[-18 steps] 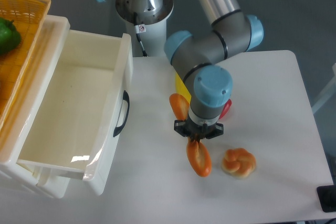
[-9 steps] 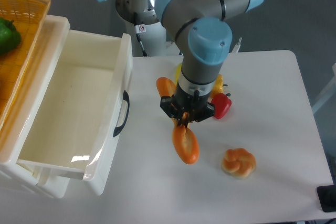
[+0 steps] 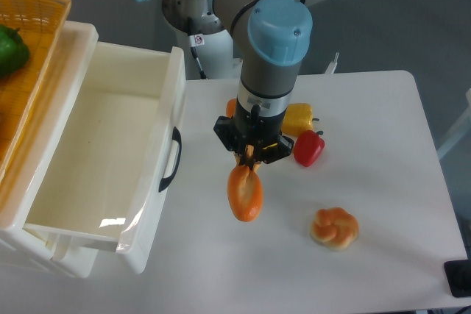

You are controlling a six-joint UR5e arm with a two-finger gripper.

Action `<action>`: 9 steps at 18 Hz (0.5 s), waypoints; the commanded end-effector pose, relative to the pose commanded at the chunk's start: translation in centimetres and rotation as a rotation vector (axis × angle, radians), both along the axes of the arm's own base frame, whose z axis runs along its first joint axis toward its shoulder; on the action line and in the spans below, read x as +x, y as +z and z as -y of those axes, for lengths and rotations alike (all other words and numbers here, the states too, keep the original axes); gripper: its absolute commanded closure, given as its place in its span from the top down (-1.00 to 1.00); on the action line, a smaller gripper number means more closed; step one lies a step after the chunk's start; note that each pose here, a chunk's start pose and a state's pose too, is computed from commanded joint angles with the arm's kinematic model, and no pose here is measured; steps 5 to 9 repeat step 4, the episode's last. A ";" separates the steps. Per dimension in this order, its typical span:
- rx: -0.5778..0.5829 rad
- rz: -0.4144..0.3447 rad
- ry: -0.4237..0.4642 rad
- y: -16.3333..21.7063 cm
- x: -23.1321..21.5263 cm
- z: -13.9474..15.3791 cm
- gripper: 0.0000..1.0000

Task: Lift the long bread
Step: 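Lift the gripped long bread up off the table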

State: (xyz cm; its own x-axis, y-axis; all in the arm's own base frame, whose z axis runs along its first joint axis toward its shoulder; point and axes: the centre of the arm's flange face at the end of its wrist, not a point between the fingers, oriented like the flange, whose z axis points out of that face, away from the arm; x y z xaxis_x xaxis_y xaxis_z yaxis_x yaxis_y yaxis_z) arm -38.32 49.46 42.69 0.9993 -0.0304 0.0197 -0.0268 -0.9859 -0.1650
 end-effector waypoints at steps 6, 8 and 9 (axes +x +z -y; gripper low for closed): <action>-0.010 0.003 -0.046 -0.8 0.6 -0.2 -1.00; -0.010 0.003 -0.046 -0.8 0.6 -0.2 -1.00; -0.010 0.003 -0.046 -0.8 0.6 -0.2 -1.00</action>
